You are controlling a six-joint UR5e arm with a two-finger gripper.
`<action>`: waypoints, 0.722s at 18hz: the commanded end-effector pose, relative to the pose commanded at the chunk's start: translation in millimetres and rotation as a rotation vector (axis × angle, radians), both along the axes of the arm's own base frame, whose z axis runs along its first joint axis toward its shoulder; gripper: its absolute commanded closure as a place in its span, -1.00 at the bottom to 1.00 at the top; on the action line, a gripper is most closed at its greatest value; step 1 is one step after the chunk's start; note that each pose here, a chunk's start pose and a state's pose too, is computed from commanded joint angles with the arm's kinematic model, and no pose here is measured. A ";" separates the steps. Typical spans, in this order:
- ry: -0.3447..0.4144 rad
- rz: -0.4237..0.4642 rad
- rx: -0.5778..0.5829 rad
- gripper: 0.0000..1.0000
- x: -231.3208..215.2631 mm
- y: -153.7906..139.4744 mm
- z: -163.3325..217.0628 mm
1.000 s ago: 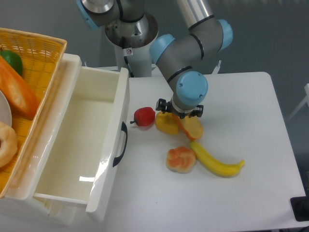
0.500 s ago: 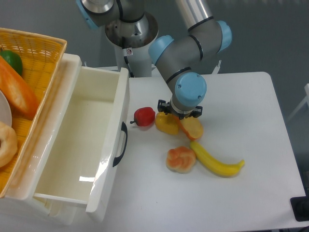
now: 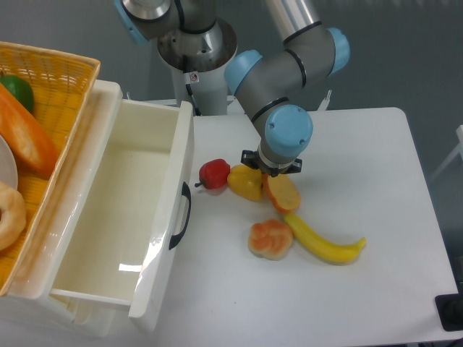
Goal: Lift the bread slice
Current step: 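Lift the grasped bread slice up off the table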
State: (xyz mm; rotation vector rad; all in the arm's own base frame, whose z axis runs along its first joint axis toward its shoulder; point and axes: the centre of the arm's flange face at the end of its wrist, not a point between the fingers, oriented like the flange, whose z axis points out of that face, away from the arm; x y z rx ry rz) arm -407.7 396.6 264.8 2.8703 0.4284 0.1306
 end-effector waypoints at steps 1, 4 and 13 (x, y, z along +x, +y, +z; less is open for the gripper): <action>0.016 0.005 0.011 0.96 -6.6 -0.9 10.9; 0.079 0.004 0.057 0.93 -28.1 3.4 47.5; 0.186 -0.366 0.196 0.96 -117.2 -13.9 141.4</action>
